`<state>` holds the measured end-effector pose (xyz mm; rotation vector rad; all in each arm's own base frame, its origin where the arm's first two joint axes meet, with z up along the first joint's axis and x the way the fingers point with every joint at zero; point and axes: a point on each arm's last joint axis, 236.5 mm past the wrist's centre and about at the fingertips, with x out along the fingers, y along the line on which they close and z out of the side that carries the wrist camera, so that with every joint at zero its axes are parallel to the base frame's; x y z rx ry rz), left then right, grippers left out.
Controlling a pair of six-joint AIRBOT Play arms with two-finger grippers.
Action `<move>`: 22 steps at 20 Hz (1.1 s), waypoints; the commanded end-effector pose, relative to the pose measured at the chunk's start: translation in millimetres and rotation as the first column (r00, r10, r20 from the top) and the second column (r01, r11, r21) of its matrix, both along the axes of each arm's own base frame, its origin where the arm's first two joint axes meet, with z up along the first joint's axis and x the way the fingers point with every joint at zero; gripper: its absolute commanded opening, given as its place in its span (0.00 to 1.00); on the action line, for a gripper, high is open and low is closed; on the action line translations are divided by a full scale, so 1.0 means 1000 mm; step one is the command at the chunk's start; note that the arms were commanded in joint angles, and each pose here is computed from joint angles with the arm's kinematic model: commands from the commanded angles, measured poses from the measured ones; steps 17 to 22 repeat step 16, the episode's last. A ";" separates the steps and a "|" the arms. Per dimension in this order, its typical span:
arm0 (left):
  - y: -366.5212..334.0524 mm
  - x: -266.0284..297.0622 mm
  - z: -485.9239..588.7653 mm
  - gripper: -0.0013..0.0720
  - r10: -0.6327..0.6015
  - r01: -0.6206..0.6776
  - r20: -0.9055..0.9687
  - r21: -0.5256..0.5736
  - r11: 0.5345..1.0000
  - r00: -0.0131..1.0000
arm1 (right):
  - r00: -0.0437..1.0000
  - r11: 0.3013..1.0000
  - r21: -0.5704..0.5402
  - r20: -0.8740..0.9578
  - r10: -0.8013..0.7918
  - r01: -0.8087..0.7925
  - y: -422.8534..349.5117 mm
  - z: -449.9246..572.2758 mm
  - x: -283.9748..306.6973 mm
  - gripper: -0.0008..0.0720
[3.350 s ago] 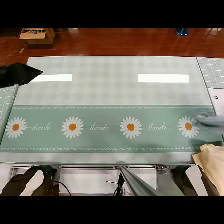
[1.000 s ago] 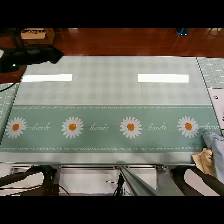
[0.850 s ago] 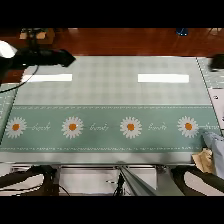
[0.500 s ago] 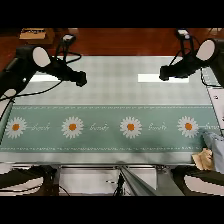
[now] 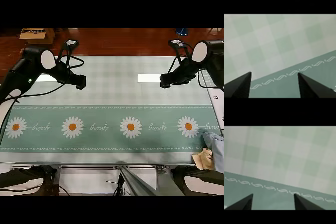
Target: Fold the shirts.
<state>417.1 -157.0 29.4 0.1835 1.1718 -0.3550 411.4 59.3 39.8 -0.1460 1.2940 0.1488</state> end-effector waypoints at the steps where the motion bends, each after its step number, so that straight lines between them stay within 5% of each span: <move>1: 0.001 0.000 -0.003 0.98 0.002 -0.002 -0.007 0.007 1.000 1.000 | 1.000 1.000 -0.006 -0.008 0.002 -0.002 -0.001 0.000 -0.002 0.80; 22: 0.001 0.001 -0.026 0.98 0.003 -0.001 -0.056 0.024 1.000 0.998 | 1.000 1.000 -0.006 -0.008 0.002 -0.002 -0.001 0.000 -0.002 0.80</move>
